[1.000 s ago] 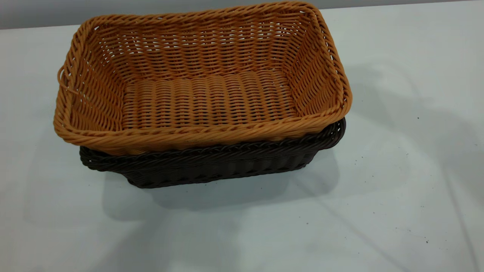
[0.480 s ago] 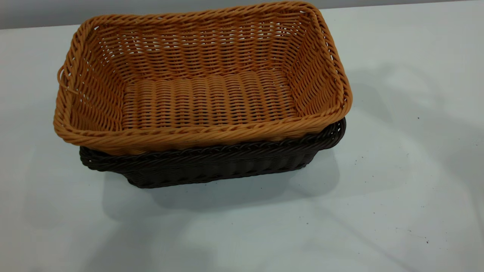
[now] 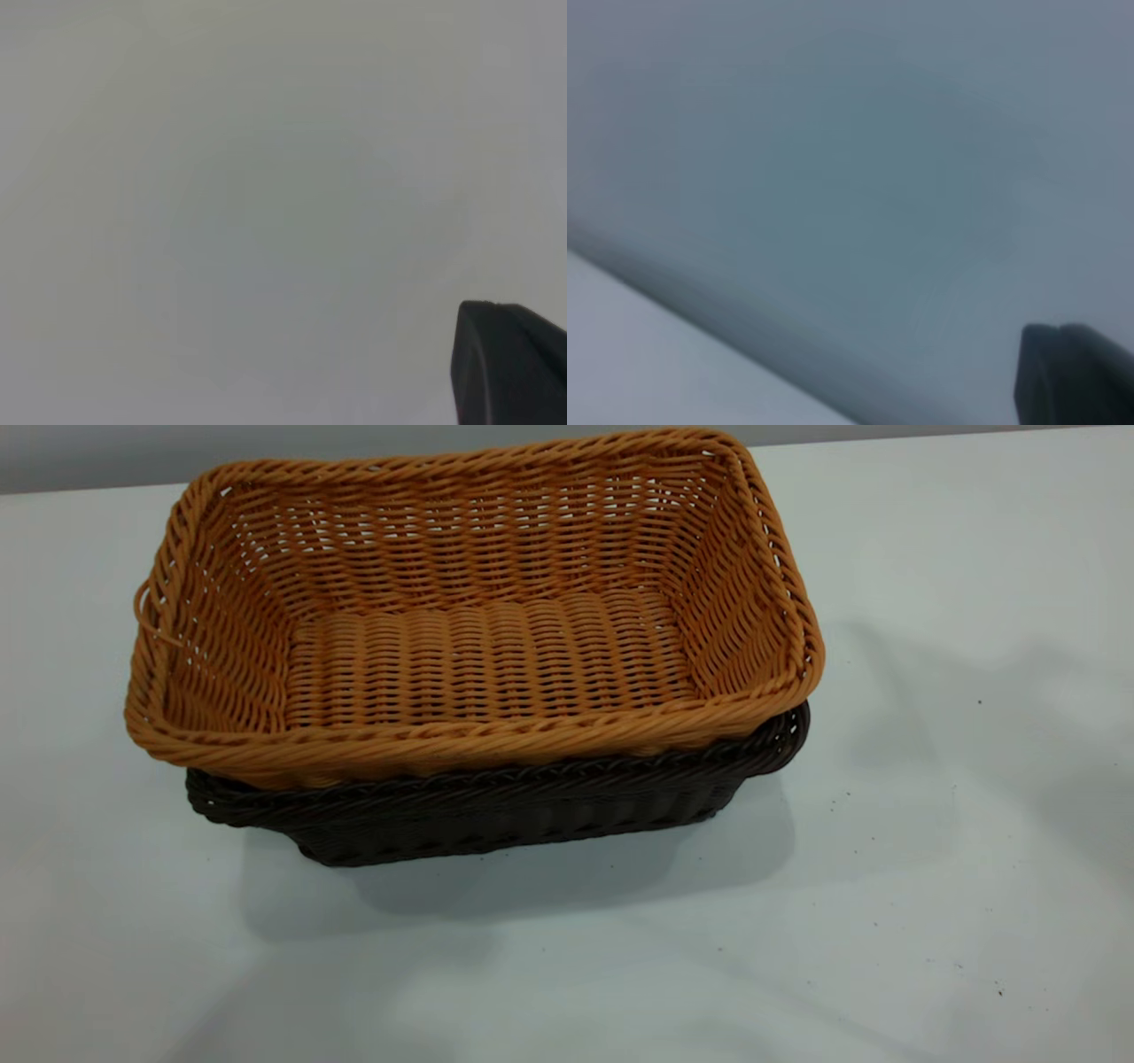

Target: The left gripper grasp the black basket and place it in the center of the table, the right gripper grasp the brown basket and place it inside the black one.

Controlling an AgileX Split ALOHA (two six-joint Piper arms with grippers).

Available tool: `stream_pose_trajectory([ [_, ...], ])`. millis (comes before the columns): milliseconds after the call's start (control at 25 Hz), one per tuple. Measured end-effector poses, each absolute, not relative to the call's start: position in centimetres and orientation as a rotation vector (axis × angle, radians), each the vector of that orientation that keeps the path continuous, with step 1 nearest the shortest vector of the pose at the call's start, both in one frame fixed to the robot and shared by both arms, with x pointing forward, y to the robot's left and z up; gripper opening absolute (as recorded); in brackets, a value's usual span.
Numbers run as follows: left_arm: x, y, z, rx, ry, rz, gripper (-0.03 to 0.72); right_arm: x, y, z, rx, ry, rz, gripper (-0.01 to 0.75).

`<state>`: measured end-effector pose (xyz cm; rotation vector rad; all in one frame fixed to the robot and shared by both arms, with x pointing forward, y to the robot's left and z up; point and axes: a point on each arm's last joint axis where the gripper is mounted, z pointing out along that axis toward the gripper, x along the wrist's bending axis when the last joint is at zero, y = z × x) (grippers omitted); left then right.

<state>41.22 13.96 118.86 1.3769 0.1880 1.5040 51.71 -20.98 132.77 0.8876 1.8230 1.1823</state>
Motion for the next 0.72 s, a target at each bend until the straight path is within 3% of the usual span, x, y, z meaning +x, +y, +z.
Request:
stream_pose_trajectory([
  [360,37.9,16.1,120.7,1.399,0.058,1.422,0.0,44.1,-23.6,135.5,0.823,1.725,1.135,0.0],
  [720,37.1,16.1,120.2,1.481,0.017,1.322,-0.001,36.7,-26.6,135.2,0.691,1.448,1.097,0.0],
])
